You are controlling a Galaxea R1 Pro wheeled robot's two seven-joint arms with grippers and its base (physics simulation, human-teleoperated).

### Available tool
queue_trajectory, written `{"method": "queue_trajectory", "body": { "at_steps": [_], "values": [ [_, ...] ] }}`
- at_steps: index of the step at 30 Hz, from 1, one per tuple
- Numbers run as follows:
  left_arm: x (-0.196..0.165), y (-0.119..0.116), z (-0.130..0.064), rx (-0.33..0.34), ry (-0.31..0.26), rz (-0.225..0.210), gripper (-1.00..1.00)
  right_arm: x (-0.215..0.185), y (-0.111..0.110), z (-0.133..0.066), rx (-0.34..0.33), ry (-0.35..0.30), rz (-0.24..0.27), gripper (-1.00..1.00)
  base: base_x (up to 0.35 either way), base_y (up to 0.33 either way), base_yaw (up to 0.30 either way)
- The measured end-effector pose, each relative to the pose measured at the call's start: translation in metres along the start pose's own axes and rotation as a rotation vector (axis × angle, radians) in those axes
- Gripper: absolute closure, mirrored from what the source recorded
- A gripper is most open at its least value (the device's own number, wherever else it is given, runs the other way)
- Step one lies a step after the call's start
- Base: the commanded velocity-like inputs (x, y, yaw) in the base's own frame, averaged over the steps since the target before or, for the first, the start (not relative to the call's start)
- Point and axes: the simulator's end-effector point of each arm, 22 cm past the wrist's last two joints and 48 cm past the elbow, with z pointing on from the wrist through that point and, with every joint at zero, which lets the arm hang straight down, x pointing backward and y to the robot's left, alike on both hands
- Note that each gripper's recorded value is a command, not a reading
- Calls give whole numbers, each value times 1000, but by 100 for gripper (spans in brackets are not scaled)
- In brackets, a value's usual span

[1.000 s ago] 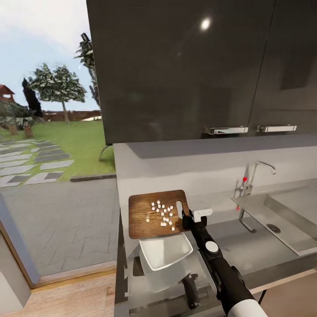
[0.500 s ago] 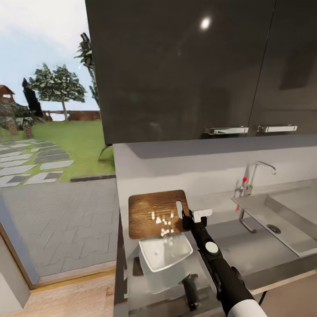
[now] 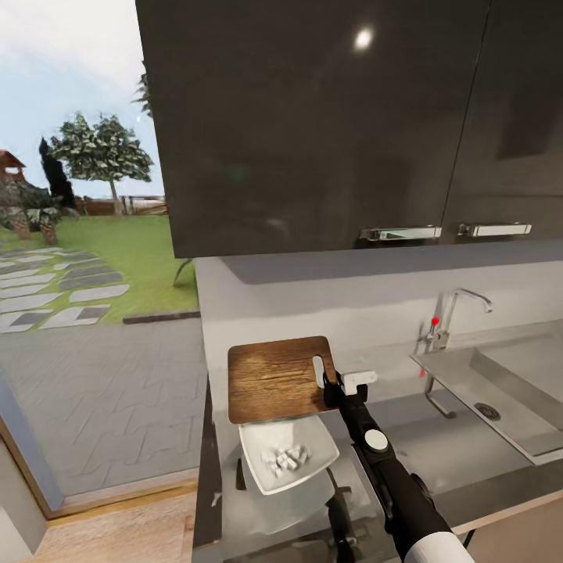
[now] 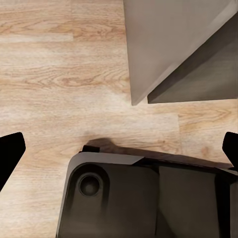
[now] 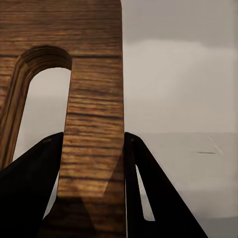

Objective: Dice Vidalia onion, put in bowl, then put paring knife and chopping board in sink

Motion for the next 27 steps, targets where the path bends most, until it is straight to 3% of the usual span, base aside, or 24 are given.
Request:
{"method": "queue_trajectory", "body": {
  "at_steps": [7,21,27],
  "values": [
    [0,0,0,0,0,0,-100,0,0,0,-1,0,0,100,-61,0,0],
    [0,0,0,0,0,0,-100,-21,-2,1,9,-13,4,100,-325,-42,0],
    [0,0,0,0,0,0,-100,-33,-5,-4,12,125,12,100,-272,-203,0]
  ]
}}
